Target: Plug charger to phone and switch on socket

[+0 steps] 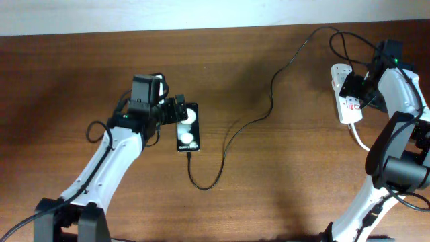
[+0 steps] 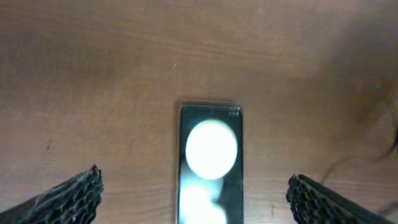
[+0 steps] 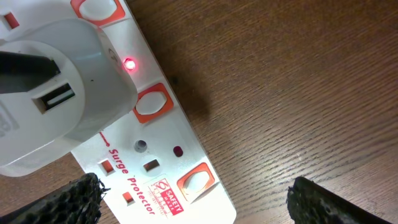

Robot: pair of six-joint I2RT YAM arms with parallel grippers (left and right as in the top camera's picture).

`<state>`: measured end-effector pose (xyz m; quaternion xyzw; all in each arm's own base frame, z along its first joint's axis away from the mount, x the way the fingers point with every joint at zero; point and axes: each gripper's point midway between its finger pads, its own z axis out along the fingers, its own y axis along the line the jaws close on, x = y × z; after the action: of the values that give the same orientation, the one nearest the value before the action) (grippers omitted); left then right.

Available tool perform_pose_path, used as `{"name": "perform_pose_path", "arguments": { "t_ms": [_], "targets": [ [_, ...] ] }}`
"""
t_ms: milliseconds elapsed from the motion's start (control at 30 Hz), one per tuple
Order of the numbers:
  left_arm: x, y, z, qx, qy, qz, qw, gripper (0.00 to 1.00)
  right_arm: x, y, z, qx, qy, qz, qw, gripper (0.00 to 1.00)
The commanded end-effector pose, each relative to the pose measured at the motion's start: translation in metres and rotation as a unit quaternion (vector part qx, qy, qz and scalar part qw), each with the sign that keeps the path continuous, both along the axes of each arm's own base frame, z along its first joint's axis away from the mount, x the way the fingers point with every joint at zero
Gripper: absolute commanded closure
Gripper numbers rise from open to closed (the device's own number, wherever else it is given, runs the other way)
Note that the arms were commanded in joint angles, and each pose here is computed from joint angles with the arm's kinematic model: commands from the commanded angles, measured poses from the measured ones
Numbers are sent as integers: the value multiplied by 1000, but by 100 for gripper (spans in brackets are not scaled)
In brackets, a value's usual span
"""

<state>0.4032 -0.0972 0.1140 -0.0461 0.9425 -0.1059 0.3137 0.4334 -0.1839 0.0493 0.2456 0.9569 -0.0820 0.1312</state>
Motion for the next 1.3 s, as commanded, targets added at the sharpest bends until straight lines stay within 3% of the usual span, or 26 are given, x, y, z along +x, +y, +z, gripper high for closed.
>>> {"name": "perform_pose_path", "arguments": {
  "t_ms": [0, 100, 200, 667, 967, 1267],
  "targets": [
    [-5, -1, -18, -7, -39, -8, 999, 1, 0, -5, 13, -13, -11, -6, 1000, 1],
    [4, -11, -8, -45, -142, -24, 989, 1, 0, -5, 13, -13, -11, -6, 1000, 1],
    [0, -10, -1, -42, -178, -32, 983, 1, 0, -5, 13, -13, -11, -6, 1000, 1],
    [-48, 5, -14, -22, -193, -44, 980, 1, 0, -5, 13, -13, -11, -6, 1000, 1],
    [-104, 50, -20, -17, -258, 10, 966, 1, 0, -5, 13, -13, -11, -6, 1000, 1],
    [-134, 74, -10, 12, -298, 60, 953, 1, 0, -5, 13, -13, -11, -6, 1000, 1]
  ]
}}
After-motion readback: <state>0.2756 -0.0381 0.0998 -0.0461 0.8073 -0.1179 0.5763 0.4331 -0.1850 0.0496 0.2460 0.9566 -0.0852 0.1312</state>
